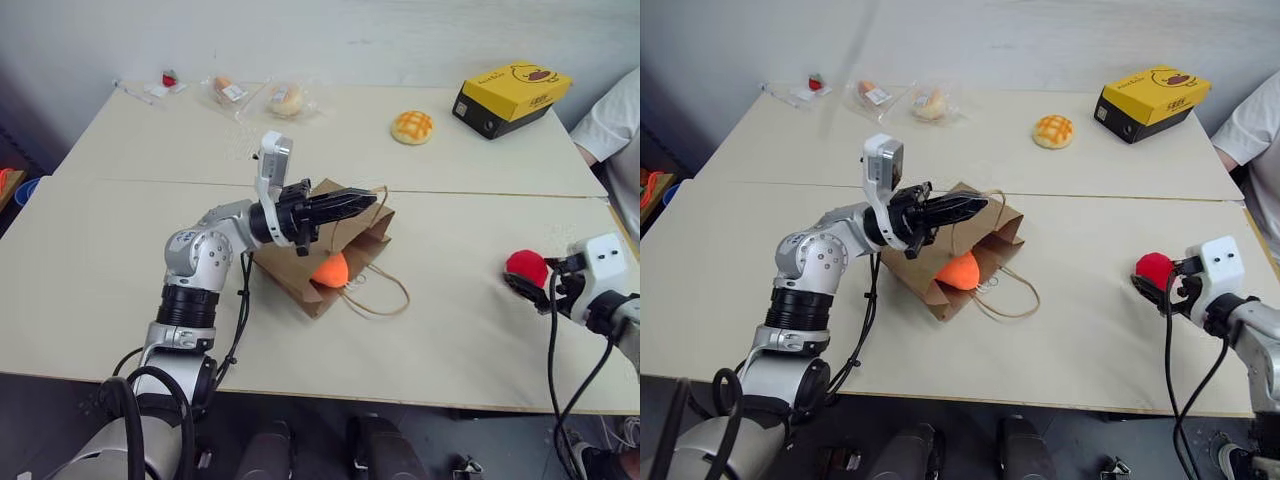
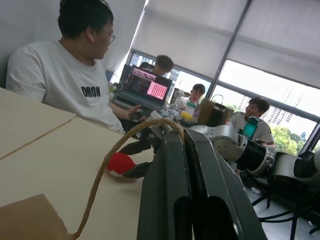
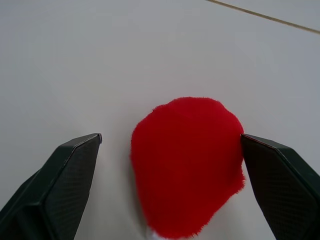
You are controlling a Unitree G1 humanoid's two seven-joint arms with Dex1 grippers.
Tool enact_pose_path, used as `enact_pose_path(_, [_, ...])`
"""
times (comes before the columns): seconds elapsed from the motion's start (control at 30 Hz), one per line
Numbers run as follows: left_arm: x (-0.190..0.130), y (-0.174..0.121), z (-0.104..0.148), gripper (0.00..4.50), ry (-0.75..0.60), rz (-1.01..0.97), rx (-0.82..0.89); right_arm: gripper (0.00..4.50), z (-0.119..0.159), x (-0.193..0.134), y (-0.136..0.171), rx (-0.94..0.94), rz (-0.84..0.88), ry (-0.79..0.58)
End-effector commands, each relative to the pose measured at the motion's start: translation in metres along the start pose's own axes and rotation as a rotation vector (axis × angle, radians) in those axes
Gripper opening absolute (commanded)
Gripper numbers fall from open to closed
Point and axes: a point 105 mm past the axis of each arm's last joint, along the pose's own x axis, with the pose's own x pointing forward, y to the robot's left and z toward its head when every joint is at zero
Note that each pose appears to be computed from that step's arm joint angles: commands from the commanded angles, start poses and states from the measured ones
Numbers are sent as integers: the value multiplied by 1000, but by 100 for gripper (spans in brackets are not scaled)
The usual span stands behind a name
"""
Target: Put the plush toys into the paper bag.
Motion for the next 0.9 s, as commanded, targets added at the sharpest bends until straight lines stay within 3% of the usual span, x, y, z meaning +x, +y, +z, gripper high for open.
enact_pose_path(0.03, [4,-6,11,0,1,-20,77,408,7,6,-9,-39,-13,-13])
enact_pose_path(0.23, [4,-7,10,0,2,-21,82,206,13,11,-7,-45,35,-15])
enact_pose_path(0.37, [4,-7,11,0,3,-29,80,81,20,5,2,-146,113,4])
enact_pose_path(0.43, [4,-8,15,0,-14,-37,68,44,41,5,37,-169,275,-83])
enact_pose_path(0.5, [5,-8,25,0,-56,-42,42,37,68,2,95,-108,504,-214])
enact_pose_path(0.67, [6,-9,31,0,-47,-60,2,37,86,6,181,-20,694,-277])
enact_pose_path(0.9, [5,-10,32,0,-45,-74,-44,37,84,44,212,5,634,-269])
